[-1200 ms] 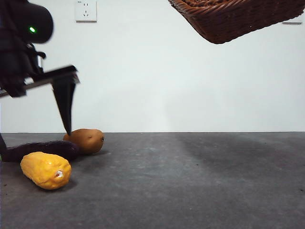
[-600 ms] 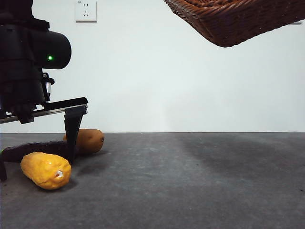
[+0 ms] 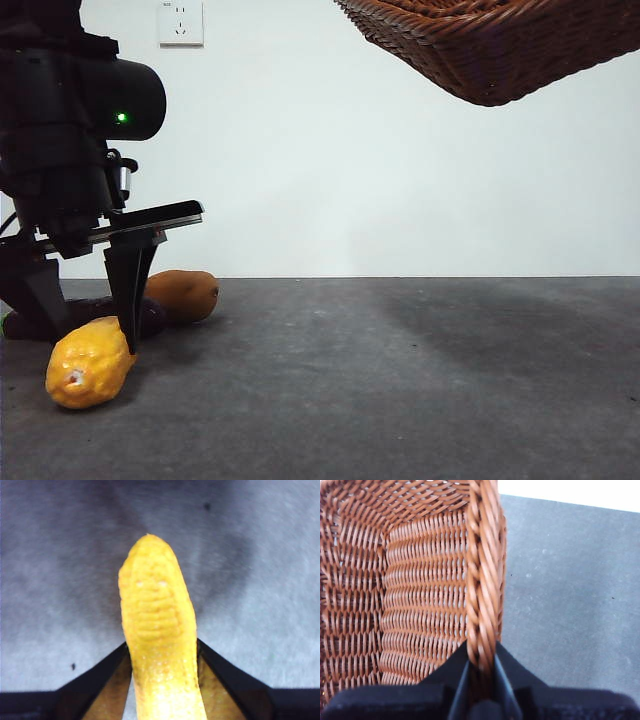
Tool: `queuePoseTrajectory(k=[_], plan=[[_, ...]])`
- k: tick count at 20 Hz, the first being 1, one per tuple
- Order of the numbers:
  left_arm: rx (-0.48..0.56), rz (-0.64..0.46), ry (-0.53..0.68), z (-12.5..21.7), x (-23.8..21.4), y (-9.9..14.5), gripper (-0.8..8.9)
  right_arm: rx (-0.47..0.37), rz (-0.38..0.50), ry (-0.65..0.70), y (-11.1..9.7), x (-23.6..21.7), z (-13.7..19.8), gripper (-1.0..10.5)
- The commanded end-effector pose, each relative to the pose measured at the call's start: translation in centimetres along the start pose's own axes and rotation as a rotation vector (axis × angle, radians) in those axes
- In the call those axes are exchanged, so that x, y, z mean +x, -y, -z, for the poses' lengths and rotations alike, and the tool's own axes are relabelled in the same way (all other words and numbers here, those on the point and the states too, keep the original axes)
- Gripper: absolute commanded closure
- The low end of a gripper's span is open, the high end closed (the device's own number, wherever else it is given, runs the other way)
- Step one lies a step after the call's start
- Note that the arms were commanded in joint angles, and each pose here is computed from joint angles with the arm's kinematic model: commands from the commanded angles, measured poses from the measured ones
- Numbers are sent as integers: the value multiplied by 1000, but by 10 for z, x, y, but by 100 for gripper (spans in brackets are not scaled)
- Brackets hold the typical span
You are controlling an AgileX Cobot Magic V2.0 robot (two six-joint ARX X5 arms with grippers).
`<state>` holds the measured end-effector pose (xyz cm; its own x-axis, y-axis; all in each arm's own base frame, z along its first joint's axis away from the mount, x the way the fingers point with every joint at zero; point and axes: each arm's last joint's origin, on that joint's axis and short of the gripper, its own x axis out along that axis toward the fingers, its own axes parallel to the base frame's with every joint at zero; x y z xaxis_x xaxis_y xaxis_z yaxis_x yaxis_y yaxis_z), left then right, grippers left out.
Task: Help me put the vegetables on the table into the basket
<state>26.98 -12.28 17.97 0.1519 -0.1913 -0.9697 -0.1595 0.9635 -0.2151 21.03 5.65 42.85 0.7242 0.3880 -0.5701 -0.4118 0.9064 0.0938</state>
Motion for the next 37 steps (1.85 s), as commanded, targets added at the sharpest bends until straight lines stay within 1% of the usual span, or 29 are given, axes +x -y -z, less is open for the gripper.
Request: queuePoseTrajectory(k=[1,4,7,9,12,14,16,18,20,22,25,29,32,34,35,36,37], plan=[[131,10,32,0,-7,2,820,8,-10,-5,0,0,1,958],[242,76,159,3,-39,4,820,30,-11,-109,3,14,7,958],[323,170,343,17,-91,3,820,49,-15,-189,6,32,12,958],[375,228,446,37,-125,-1,820,84,-22,-211,8,44,17,958],[438,330,574,76,-170,-10,820,177,-84,-228,10,67,34,958],[462,462,625,100,-192,-12,820,217,-92,-254,12,83,50,958],[492,561,641,117,-203,-9,820,244,-115,-268,6,98,64,959],[521,622,629,123,-204,1,820,278,-134,-265,-1,112,77,958],[553,654,592,121,-196,19,820,301,-162,-251,-10,124,86,958],[577,665,553,115,-180,43,820,290,-185,-245,-23,130,90,958],[579,712,474,98,-146,81,820,266,-192,-237,-33,131,90,958],[532,661,360,80,-90,110,820,268,-190,-247,-33,131,91,958],[486,634,312,73,-63,120,820,263,-192,-243,-33,131,90,958],[478,620,294,72,-55,122,818,258,-192,-244,-33,131,91,958],[470,610,281,72,-53,122,796,256,-192,-246,-33,131,91,958],[451,604,267,73,-52,121,672,256,-192,-244,-33,131,91,958],[456,614,255,73,-52,121,474,254,-192,-244,-33,131,91,958]])
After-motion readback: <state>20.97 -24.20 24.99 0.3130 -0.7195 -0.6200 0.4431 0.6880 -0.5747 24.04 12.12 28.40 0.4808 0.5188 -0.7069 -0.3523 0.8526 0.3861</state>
